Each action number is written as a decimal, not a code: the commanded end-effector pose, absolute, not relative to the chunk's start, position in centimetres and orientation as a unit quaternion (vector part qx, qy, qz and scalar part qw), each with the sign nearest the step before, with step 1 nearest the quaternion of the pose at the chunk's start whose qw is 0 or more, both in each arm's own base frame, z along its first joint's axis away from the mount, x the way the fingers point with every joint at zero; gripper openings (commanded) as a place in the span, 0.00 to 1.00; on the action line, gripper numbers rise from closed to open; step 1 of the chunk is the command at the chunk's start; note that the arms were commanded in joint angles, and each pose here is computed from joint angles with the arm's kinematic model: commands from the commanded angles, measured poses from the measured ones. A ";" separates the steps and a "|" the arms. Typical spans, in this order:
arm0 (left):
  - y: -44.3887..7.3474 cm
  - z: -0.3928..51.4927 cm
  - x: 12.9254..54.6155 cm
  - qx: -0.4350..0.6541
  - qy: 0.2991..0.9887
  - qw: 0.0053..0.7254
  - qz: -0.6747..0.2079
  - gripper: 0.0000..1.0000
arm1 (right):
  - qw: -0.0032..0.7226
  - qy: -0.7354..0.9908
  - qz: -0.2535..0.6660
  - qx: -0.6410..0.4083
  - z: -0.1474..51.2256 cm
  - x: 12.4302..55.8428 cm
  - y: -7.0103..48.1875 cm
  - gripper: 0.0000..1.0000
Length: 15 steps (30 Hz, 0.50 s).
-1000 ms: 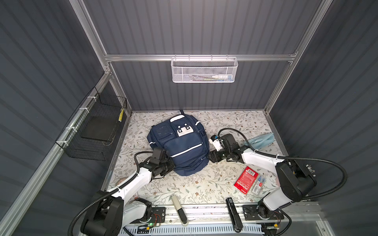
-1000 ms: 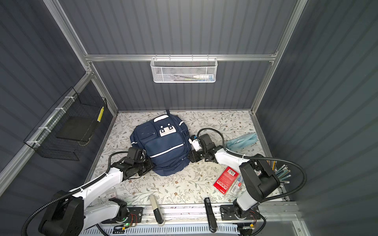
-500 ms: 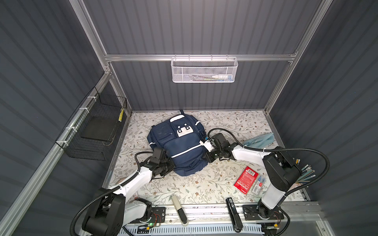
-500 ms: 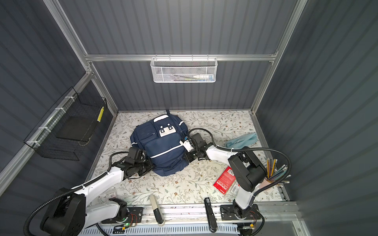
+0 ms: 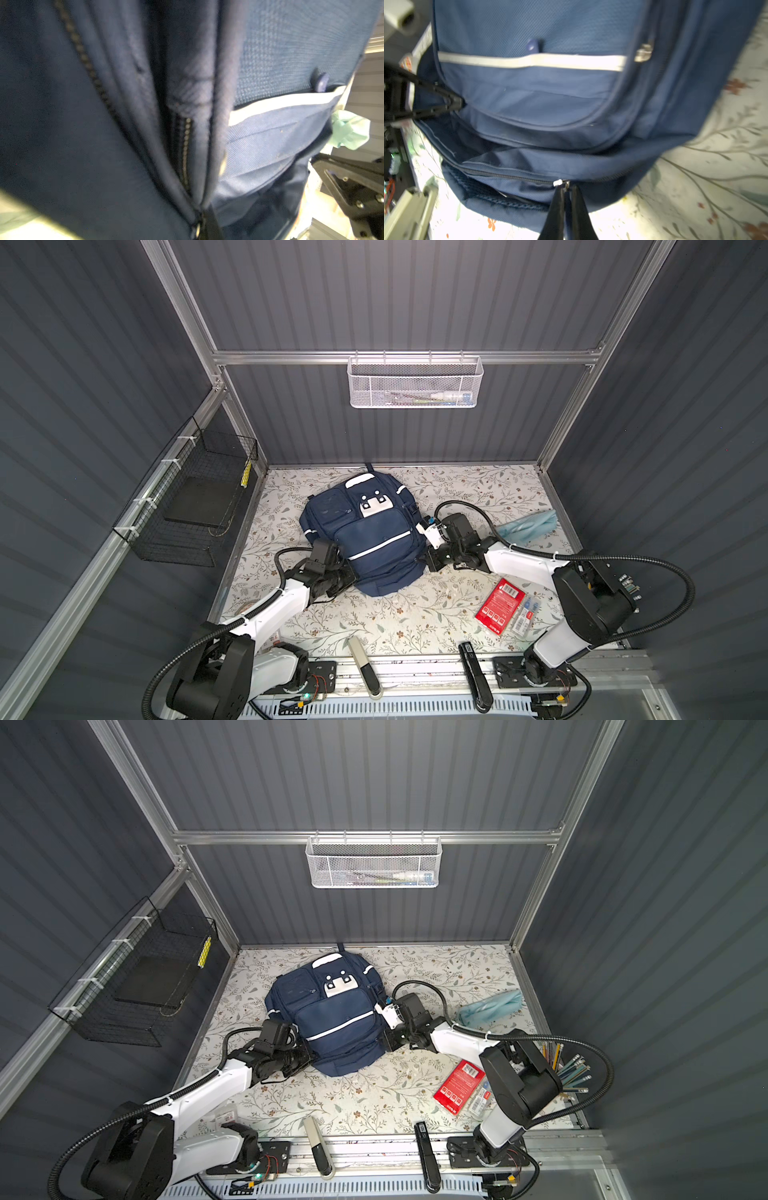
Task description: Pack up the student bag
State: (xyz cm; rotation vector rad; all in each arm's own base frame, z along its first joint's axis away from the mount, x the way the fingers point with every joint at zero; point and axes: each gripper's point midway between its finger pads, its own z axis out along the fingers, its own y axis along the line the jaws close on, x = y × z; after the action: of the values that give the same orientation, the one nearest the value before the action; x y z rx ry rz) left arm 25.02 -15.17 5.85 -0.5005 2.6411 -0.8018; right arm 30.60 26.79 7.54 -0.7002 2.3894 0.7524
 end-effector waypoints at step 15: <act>-13.1 7.0 27.9 -0.162 0.936 0.216 -0.225 0.07 | 0.336 0.902 0.192 -0.190 10.8 32.6 22.8 0.00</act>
State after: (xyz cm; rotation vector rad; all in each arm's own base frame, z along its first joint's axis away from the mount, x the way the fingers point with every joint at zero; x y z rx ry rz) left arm 25.75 -15.41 6.86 -0.4738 2.6234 -0.8048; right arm 33.21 24.41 9.42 -0.4997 2.3809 0.6838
